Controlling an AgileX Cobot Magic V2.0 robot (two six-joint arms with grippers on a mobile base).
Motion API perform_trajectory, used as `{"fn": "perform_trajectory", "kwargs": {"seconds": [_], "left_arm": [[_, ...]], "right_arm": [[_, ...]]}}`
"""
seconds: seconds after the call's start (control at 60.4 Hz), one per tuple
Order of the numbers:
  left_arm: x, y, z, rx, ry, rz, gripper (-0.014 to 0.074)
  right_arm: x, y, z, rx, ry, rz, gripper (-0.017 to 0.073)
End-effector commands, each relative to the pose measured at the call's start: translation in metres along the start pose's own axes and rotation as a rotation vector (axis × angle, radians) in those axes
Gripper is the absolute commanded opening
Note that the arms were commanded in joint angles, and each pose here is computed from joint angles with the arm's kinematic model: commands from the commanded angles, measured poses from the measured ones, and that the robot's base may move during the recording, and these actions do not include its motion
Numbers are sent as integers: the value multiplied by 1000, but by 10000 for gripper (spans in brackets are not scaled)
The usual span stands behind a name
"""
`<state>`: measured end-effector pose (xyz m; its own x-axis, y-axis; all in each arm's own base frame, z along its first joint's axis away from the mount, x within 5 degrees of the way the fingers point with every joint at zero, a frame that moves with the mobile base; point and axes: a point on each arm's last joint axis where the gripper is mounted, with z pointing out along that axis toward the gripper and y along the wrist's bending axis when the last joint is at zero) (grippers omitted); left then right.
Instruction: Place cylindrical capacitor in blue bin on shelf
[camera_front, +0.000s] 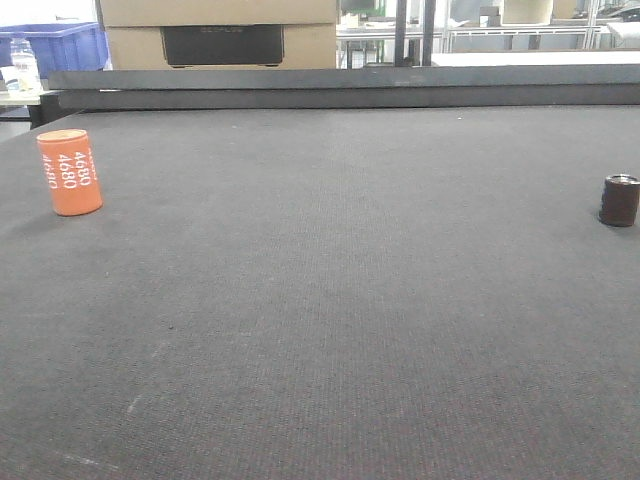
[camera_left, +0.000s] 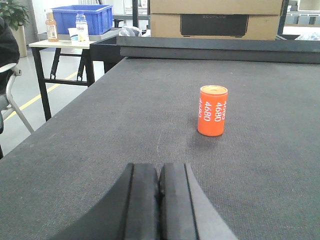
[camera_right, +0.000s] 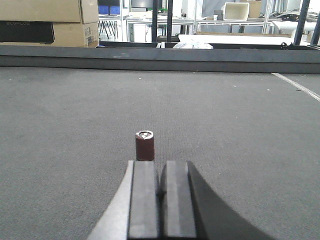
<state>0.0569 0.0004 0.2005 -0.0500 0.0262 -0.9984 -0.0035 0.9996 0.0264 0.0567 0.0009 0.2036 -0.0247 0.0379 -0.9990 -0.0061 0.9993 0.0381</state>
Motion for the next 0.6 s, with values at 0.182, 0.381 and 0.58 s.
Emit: {"fn": "perform_trajectory", "kwargs": {"seconds": [0.182,0.381,0.58], "left_arm": [[-2,0,-1,7,-19,0,-111],[-2,0,-1,7,-24,0,-111],[-11,0,-1,9,-117,-8,-111]], "right_arm": [[-2,0,0,6,-24,-1,-153],[-2,0,0,6,-24,-1,-153],[-3,-1,0,7,-36,-1,-153]]}}
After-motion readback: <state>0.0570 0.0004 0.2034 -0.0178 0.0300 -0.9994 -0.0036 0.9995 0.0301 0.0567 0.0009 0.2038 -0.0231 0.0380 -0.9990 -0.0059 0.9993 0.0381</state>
